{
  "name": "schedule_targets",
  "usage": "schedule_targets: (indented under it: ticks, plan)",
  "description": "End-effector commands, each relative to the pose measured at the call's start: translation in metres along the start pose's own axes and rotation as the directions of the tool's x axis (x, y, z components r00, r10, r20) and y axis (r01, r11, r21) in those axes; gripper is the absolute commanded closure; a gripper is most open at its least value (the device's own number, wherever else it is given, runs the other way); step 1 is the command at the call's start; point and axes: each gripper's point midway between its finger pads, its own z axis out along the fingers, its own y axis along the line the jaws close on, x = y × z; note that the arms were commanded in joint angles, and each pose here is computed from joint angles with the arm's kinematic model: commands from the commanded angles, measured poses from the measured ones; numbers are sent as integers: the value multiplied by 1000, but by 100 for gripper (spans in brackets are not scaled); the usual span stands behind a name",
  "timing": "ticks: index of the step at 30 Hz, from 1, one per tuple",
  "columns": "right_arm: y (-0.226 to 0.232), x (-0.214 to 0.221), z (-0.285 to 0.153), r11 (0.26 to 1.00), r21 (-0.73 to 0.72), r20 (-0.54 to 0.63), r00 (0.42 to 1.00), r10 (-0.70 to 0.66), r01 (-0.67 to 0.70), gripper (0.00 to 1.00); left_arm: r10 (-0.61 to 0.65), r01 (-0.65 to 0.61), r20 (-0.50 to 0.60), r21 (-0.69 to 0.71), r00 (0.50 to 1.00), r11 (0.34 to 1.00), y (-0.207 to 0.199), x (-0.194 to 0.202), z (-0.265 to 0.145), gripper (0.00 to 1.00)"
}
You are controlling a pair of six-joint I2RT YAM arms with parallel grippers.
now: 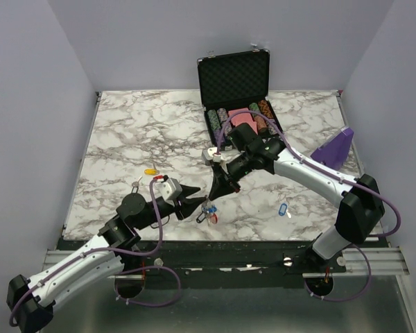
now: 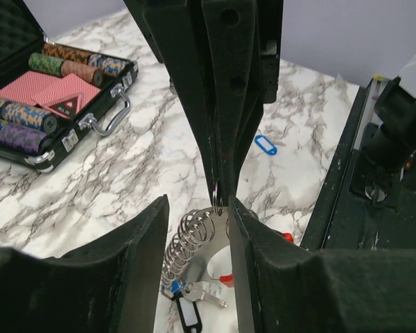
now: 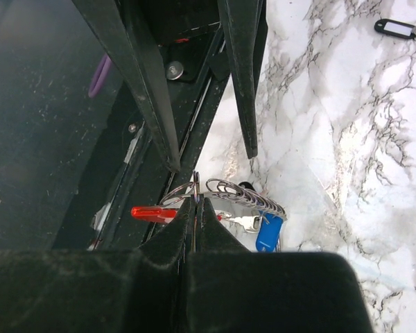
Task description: Put the keys on the keyring
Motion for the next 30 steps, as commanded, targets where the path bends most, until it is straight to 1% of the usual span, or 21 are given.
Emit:
schedule_targets:
  ticks: [1, 6, 14, 30]
  plan:
    - [-2, -5, -2, 1000, 8, -9, 1000, -16, 16, 99, 23, -19, -89, 40, 996, 999, -3, 12, 3, 54]
    - [-2, -5, -2, 1000, 9, -9, 1000, -19, 19, 99, 17, -10, -101, 68, 995, 998, -7, 10, 10, 62]
    - [-2, -5, -2, 1000, 7, -7, 1000, -21, 21, 99, 6, 2, -89, 88, 996, 996, -9, 6, 16, 70]
    - [-2, -4, -2, 1000, 6, -9, 1000, -18, 18, 99, 7, -4, -46, 70, 999, 998, -6, -3, 13, 74]
